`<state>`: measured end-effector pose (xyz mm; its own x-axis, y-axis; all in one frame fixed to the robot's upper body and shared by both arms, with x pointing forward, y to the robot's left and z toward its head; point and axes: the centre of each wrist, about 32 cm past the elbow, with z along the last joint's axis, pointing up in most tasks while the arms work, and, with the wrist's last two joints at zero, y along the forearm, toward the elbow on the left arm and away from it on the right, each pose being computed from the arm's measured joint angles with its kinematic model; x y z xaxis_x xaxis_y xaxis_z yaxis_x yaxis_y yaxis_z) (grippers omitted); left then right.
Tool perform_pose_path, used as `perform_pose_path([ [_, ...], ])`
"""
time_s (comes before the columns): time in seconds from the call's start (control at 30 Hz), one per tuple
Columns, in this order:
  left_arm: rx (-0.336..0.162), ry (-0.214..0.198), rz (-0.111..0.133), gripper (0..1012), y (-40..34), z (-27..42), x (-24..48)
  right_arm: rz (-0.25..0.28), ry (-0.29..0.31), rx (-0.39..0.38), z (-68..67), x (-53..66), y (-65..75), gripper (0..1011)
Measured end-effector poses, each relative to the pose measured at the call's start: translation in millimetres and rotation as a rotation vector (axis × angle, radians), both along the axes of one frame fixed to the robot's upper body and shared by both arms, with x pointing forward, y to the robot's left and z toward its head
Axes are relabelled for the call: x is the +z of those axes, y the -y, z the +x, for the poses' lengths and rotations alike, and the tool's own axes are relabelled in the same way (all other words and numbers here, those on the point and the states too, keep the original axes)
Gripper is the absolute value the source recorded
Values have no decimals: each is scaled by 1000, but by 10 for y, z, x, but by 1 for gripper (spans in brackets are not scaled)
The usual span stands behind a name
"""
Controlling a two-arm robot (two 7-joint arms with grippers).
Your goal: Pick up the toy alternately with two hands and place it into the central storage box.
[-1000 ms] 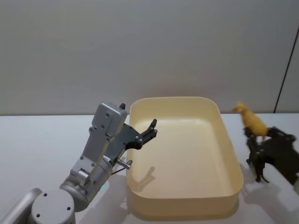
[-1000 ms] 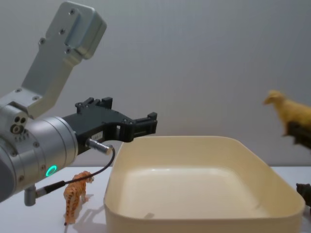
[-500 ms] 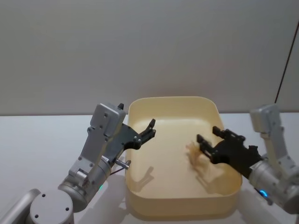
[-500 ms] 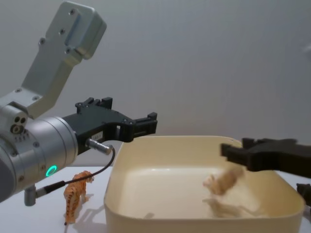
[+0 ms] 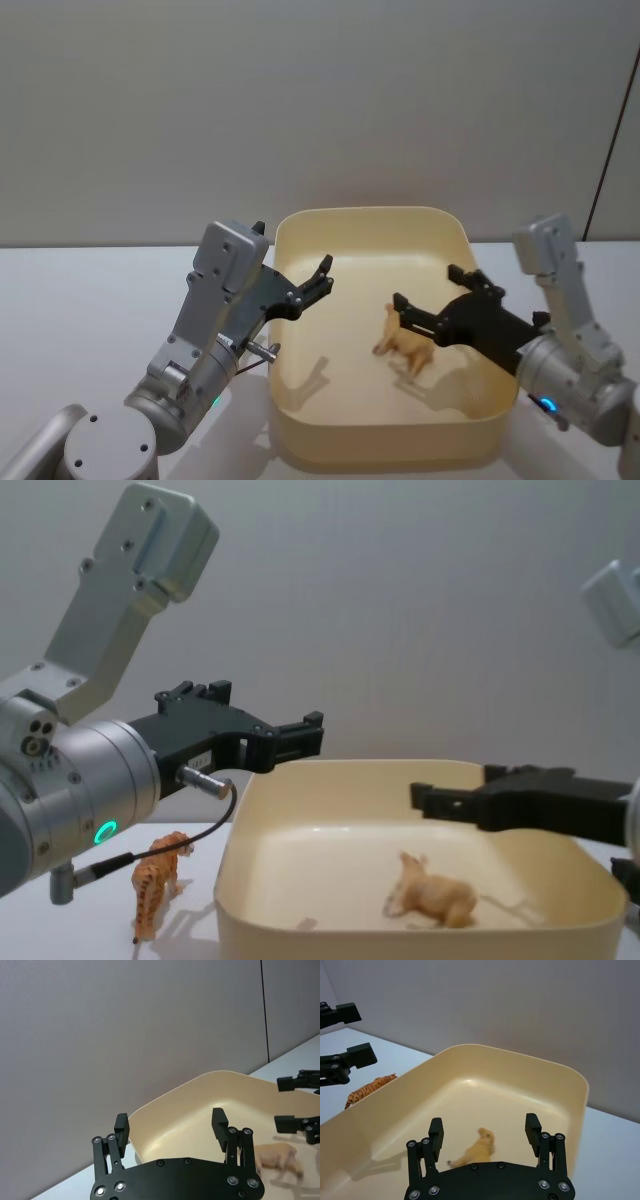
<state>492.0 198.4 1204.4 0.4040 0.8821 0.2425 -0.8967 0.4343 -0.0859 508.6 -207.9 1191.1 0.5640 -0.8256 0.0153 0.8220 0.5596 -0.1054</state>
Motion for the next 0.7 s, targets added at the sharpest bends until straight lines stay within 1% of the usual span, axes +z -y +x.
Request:
perform_pose_path([
  [0.1, 0, 0, 0, 1001, 0, 0, 0, 1, 10, -16, -29, 23, 65, 1001],
  [0.23, 0, 0, 0, 1001, 0, 0, 0, 1, 24, -49, -113, 59, 222, 1001],
  [0.27, 0, 0, 0, 1001, 0, 0, 0, 1, 31, -63, -148, 82, 290, 1001],
  [0.3, 0, 0, 0, 1001, 0, 0, 0, 1, 31, -63, -148, 82, 290, 1001],
  [0.33, 0, 0, 0, 1001, 0, 0, 0, -2, 36, -79, -205, 100, 375, 1001],
  [0.37, 0, 0, 0, 1001, 0, 0, 0, -1, 37, -85, -231, 106, 410, 1001],
  [0.4, 0, 0, 0, 1001, 0, 0, 0, -4, 40, -101, -292, 119, 484, 1001],
  [0.43, 0, 0, 0, 1001, 0, 0, 0, -3, 39, -106, -309, 122, 504, 1001],
  [0.47, 0, 0, 0, 1001, 0, 0, 0, -7, 37, -118, -370, 133, 570, 1001],
  [0.57, 0, 0, 0, 1001, 0, 0, 0, -16, 30, -135, -473, 149, 670, 1001],
  [0.7, 0, 0, 0, 1001, 0, 0, 0, -29, 11, -151, -589, 150, 769, 1001],
])
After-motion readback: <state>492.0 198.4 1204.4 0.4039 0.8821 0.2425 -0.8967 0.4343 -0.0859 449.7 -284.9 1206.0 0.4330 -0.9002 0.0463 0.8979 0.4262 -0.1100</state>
